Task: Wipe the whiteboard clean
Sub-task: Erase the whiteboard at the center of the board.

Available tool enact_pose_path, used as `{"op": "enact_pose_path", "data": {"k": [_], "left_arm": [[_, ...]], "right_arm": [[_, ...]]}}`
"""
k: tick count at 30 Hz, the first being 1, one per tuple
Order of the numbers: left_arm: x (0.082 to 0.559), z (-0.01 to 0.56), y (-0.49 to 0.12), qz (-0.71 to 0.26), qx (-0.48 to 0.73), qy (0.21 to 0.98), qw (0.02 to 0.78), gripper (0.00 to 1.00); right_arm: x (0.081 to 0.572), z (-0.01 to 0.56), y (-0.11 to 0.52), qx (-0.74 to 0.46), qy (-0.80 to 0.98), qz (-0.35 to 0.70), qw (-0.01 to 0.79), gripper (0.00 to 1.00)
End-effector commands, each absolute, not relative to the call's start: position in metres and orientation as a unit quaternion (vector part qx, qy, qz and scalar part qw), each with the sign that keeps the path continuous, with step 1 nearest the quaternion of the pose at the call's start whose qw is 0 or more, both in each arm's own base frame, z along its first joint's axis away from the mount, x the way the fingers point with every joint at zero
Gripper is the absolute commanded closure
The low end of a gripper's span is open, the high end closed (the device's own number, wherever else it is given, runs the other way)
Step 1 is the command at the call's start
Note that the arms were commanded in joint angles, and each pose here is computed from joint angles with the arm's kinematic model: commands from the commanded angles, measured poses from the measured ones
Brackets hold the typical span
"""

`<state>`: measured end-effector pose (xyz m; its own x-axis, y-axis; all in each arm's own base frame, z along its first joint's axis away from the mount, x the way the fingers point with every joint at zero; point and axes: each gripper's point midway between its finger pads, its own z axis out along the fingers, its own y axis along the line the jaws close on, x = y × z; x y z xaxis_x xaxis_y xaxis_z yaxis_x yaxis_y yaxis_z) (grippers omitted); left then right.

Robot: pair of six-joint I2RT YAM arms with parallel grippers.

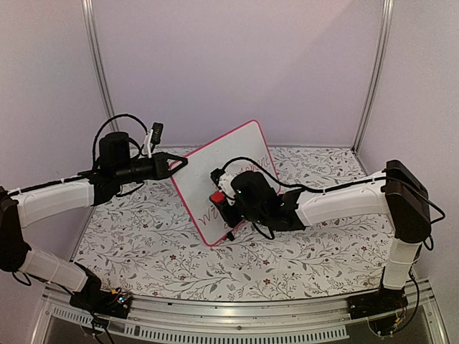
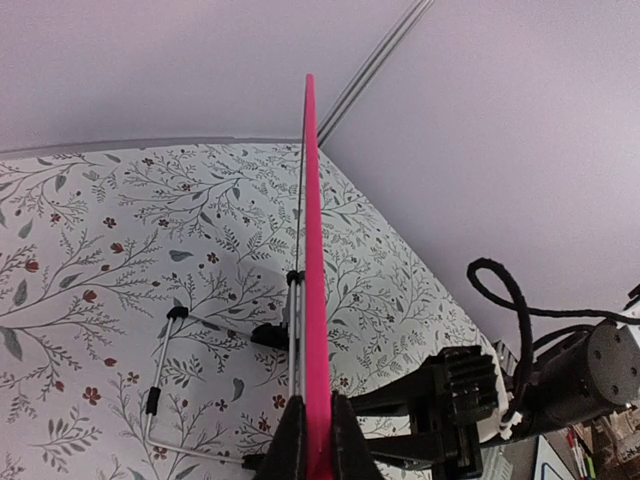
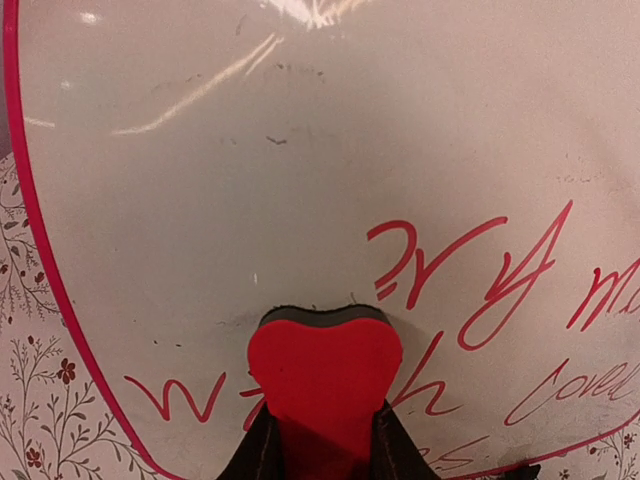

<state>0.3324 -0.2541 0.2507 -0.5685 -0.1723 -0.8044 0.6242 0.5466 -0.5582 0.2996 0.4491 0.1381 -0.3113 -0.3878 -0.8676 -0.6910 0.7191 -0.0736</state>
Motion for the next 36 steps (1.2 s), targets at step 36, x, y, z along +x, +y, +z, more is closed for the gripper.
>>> {"op": "enact_pose_path", "data": {"k": [36], "left_arm": [[0.311,0.267,-0.269,-0.495,0.181,0.737,0.423,1.0]], "right_arm": [[0.336,0.172,0.456,-0.348,0.78,0.128,0.505,0.76]]}}
